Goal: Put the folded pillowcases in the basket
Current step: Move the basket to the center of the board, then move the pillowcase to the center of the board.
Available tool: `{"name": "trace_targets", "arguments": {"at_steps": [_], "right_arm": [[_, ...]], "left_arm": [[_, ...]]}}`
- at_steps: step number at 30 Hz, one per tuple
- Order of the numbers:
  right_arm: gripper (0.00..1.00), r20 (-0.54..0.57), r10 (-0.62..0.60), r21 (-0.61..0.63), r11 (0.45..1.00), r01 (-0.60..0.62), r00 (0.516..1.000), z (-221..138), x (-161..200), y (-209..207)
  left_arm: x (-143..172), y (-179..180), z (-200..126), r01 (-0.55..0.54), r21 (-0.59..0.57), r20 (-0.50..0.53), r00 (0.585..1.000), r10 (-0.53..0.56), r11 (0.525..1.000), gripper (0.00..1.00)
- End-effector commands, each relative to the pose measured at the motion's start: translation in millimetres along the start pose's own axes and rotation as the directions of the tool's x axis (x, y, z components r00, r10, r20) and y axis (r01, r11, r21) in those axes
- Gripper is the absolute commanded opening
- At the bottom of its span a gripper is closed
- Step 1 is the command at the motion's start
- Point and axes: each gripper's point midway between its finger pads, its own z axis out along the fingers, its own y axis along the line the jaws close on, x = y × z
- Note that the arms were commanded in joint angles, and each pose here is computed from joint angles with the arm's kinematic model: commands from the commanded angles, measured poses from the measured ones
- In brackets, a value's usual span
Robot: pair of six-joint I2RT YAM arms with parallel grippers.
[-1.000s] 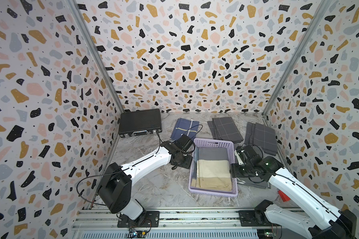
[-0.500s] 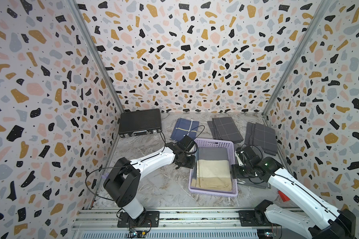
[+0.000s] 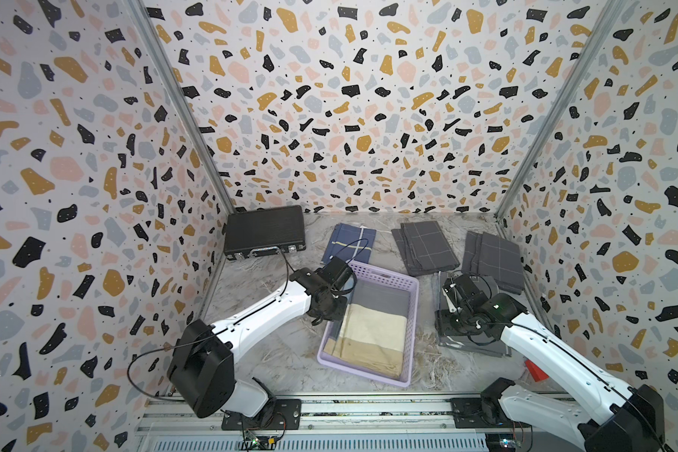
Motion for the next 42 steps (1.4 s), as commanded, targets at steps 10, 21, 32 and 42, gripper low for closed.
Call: {"name": "trace_targets", "arguments": {"at_steps": [10, 21, 32, 42], "right_arm": [[0.68, 0.032, 0.023, 0.011, 1.000, -0.024, 0.999, -2, -23, 0], [0.71, -0.081, 0.200, 0.012, 0.980, -0.200, 0.976, 50, -38, -20], [0.63, -0.217, 0.246, -0.022, 0.966, -0.256, 0.945, 105, -33, -9], [0.57, -0.345, 0.175, -0.198, 0.947, -0.253, 0.922, 106, 8, 47]], "left_arm": [[27, 87, 3, 0.123, -0.168, -0.119, 0.982, -0.144, 0.978, 0.00], [27, 107, 6, 0.244, -0.140, -0.134, 0.956, -0.263, 0.960, 0.31], [2, 77, -58, 0.314, 0.096, 0.079, 0.944, -0.322, 0.945, 0.53], [-18, 34, -87, 0.247, 0.232, 0.152, 0.946, -0.286, 0.941, 0.53]]}}
